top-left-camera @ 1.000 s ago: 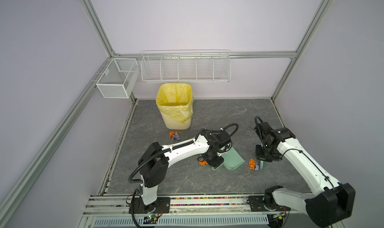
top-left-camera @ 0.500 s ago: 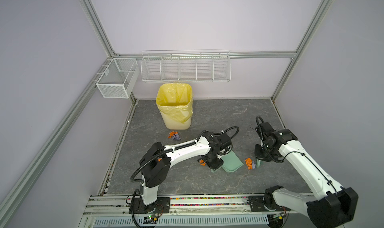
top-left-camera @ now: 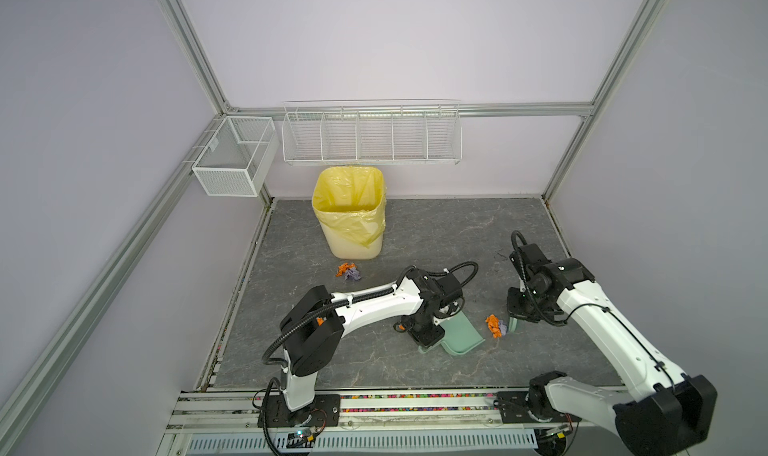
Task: Sweep away the paper scraps from the table
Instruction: 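Set the dustpan beside the scrap pile while the right gripper lowers the brush, then sweep the orange and purple scraps into the dustpan with the right gripper's brush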
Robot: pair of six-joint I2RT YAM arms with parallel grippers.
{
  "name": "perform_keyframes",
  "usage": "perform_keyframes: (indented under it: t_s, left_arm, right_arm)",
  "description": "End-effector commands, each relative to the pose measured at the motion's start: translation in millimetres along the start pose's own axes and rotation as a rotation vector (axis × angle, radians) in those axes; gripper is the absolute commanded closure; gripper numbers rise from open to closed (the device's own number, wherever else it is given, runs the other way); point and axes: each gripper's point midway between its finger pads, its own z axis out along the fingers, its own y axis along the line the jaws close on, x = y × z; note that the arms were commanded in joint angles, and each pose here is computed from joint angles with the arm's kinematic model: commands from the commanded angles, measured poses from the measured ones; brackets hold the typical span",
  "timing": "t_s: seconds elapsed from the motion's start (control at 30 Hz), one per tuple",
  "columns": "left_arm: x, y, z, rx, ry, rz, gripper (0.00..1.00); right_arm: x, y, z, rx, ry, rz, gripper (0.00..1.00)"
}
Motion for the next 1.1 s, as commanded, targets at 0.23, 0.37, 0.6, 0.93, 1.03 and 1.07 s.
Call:
perform_keyframes:
  t_s: [0.23,0.37,0.6,0.93,1.03,1.07]
  left_arm:
    - [-1,-17,-1,0.07,0.006,0.006,1.0]
    - [-6,-20,0,0.082,0.009,0.009,1.0]
    - [-16,-19,-1,0.069,0.012,0.021,1.0]
    - [-25,-16,6,0.049,0.02,-0.001,1.0]
    - [-28,-14,4,0.035,0.019,-0.005,1.0]
    - [-29,-13,5,0.03,0.018,-0.005,1.0]
  right_arm:
    - [13,18,-1,-0.122,0.016,-0.014,0.93]
    - [21,32,-2,-0.205,0.018,-0.031,0.93]
    - [26,61,-16,-0.356,0.012,-0.06,0.93]
    - [30,65,-34,-0.405,-0.028,-0.099,0.93]
    - [27,61,-40,-0.394,-0.06,-0.103,0.93]
    - [26,59,-41,-0.385,-0.069,-0.098,0.93]
